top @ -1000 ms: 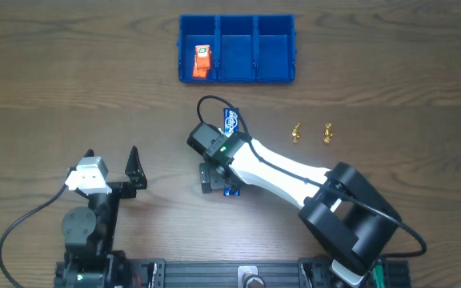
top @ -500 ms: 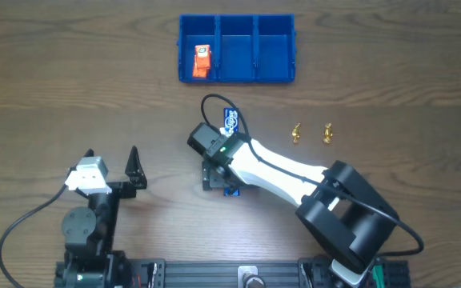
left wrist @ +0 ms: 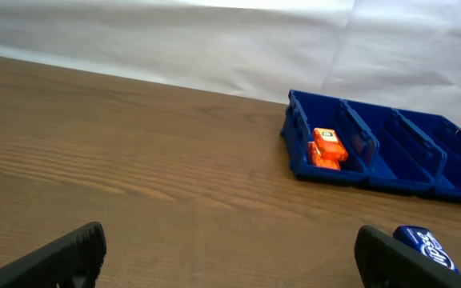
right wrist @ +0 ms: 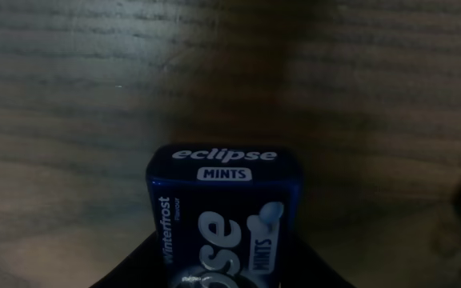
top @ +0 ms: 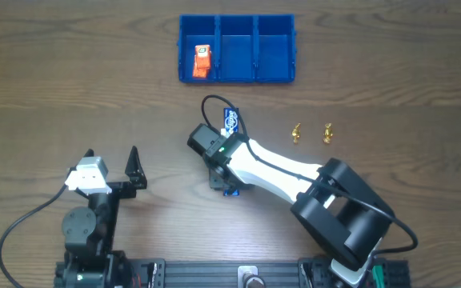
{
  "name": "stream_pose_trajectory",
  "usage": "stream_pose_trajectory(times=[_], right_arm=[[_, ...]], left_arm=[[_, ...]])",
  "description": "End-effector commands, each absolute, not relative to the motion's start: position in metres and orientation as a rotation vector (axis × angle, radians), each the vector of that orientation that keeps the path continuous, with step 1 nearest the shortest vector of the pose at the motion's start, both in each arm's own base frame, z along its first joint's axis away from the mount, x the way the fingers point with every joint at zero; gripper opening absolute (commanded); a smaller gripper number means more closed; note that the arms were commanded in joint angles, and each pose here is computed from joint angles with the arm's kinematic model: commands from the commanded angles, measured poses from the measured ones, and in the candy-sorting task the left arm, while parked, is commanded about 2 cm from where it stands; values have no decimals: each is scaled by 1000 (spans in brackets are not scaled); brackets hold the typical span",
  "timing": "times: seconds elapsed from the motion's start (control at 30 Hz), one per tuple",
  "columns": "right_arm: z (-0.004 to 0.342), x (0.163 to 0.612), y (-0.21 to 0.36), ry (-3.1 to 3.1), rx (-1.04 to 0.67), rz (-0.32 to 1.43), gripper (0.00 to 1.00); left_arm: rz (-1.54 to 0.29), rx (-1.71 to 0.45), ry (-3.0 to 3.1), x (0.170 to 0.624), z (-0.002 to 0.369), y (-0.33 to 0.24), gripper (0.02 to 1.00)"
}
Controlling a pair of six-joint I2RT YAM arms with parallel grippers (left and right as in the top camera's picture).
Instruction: Sort Candies Into Trays
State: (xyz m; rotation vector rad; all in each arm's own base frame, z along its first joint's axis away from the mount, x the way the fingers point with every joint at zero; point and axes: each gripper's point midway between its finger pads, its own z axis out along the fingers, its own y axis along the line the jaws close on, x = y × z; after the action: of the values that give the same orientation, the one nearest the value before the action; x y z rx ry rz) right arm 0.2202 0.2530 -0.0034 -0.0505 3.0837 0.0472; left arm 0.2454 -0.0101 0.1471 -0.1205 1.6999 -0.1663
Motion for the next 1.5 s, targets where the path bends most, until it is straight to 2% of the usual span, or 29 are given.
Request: stream_pose_trajectory(times=[0.03,0.13,0.2,0.23,0.27,0.33,0.37,0.4,0.47,0.53,0.67,0.73,0.83,1.07,1.1,1.13,1.17,1.2,1.23,1.3,1.37,1.5], right_arm=[[4,225,255,3044,-62,47,310],[59,240,257,2920,-110,81,292],[128,266,249,2776,-119,58,264],[148,275,245,2746,-120,41,264],[186,298,239,2678,-115,25,261],[226,335,232,2596,-132,19,261],[248,368,228,2544,-125,26,259],[257,388,227,2515,-113,27,264],[266,433,224,2450,-76,35,259],[256,482,228,2392,-64,48,226],[202,539,231,2374,-31,75,222],[176,548,235,2402,-37,87,222],[155,554,232,2426,-32,71,224],[150,557,233,2425,-48,65,266],[150,557,232,2424,-46,63,286],[151,558,232,2419,-54,62,360],[152,559,233,2414,-57,64,538],[153,560,233,2409,-56,66,625],[153,561,233,2406,-57,63,671],[156,560,233,2402,-102,47,737],[166,553,229,2410,-109,41,752],[232,491,231,2443,-88,87,768]], left_arm=[[-162,-131,1753,244,130,-9,998],[-162,-131,1753,244,130,-9,998],[-162,-131,1753,244,130,-9,996],[-162,-131,1753,244,130,-9,998],[-162,-131,1753,244,130,-9,998],[-162,-131,1753,244,130,-9,998],[-162,-131,1753,244,130,-9,996],[-162,-131,1753,244,130,-9,998],[-162,-131,1753,244,130,-9,998],[-162,-131,1753,244,130,-9,998],[-162,-131,1753,244,130,-9,998],[-162,-131,1753,244,130,-9,998],[-162,-131,1753,244,130,-9,998],[-162,-131,1753,244,130,-9,998],[-162,-131,1753,244,130,-9,998],[-162,-131,1753,244,130,-9,998],[-162,-131,1753,244,130,-9,998],[-162,-131,1753,244,130,-9,998],[-162,-131,1753,244,130,-9,998],[-162,-131,1753,244,130,-9,996],[-162,-131,1753,244,130,-9,998],[-162,-131,1753,244,130,-9,996]])
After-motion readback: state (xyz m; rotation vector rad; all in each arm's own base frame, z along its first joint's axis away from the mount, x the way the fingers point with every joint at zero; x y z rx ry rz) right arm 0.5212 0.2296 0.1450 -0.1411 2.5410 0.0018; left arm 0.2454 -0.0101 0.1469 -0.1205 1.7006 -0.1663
